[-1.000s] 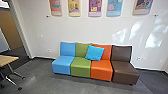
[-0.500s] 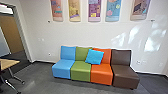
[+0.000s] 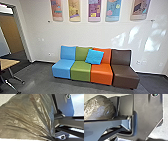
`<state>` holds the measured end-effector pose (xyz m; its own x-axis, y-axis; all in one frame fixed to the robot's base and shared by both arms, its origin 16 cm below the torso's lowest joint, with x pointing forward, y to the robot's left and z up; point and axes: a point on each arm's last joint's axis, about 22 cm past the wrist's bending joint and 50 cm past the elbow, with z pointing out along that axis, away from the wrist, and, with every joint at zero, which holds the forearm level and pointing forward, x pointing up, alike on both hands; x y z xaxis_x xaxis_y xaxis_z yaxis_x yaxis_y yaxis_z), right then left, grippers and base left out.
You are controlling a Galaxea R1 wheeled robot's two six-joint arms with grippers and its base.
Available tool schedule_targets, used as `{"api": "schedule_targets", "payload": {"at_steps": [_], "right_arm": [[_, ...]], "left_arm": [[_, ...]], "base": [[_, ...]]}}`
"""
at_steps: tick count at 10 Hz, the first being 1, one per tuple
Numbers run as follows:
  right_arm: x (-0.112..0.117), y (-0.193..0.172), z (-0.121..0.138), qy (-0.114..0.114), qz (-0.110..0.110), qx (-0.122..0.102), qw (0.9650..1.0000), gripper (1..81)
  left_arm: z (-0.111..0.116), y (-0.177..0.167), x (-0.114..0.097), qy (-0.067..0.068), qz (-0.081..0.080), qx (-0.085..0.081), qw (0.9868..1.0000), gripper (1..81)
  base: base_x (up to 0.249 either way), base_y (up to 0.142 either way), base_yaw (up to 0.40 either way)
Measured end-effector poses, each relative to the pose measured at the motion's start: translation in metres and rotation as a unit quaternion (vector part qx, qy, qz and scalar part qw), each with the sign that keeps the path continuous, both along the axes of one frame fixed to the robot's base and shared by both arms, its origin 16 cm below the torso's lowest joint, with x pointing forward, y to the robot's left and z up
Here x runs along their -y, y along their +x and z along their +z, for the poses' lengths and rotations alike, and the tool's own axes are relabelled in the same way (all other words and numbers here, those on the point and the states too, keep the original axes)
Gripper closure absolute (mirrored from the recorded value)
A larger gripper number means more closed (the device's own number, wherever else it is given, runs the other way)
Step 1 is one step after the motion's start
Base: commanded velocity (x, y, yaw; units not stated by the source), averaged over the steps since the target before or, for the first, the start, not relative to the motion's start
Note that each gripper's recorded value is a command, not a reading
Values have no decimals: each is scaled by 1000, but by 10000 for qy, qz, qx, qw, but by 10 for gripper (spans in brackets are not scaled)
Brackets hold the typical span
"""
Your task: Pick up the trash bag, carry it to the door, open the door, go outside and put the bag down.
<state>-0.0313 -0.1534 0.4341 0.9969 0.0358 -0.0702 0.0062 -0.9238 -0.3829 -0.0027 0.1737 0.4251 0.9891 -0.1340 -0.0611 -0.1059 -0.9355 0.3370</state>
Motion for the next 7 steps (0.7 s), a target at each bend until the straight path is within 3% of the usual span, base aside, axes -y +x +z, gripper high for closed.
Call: {"api": "schedule_targets", "payload": {"at_steps": [2,4,7], "right_arm": [[5,-10,-6,-138,8,-43,9999,10],[24,-20,-11,-350,17,-103,9993,10],[45,-27,-16,-573,22,-144,9983,10]], "left_arm": [[-2,0,-5,72,9,7,10000,811],[-3,1,-15,168,19,12,9999,811],[-4,1,-18,189,22,13,9998,811]], "base": [[0,0,0],[0,0,0],[0,0,0]]}}
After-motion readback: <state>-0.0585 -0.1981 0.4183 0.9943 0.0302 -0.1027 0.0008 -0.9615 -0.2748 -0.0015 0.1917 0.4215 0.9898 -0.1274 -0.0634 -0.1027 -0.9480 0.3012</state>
